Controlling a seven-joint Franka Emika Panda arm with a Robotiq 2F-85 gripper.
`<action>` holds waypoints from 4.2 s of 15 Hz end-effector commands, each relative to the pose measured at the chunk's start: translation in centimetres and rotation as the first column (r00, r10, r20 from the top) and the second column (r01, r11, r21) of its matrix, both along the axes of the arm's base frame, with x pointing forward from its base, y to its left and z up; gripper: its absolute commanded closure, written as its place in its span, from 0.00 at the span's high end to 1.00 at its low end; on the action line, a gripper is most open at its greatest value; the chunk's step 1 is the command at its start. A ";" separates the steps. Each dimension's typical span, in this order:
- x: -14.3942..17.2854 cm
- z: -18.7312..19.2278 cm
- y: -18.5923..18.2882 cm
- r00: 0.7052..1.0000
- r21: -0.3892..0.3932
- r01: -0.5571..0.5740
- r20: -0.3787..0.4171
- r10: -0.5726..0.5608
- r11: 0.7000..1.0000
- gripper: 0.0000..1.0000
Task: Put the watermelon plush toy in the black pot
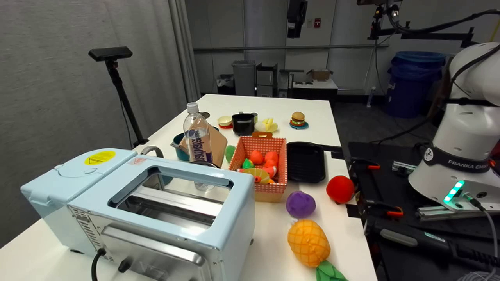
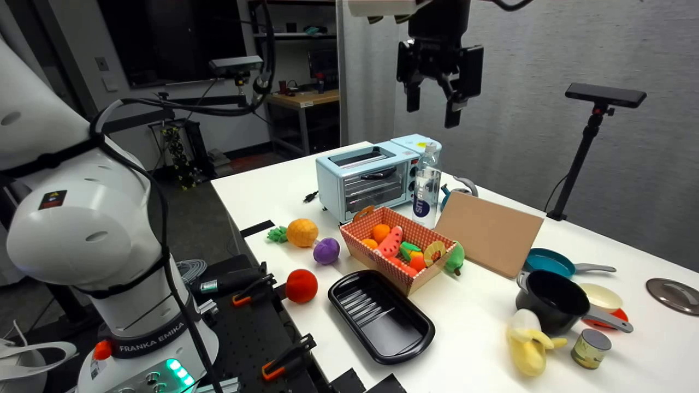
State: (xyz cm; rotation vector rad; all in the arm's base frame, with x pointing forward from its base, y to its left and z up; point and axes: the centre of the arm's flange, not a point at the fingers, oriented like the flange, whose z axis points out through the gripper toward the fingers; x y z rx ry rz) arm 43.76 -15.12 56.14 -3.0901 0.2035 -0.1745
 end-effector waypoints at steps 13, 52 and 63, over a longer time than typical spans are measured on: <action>3.8 -7.1 1.6 0.939 -0.014 -0.208 -0.282 0.196 0.978 1.00; 10.7 -37.9 11.2 0.706 0.195 -0.578 -0.368 0.605 0.792 1.00; 12.3 -39.5 18.0 0.671 0.232 -0.640 -0.295 0.680 0.733 1.00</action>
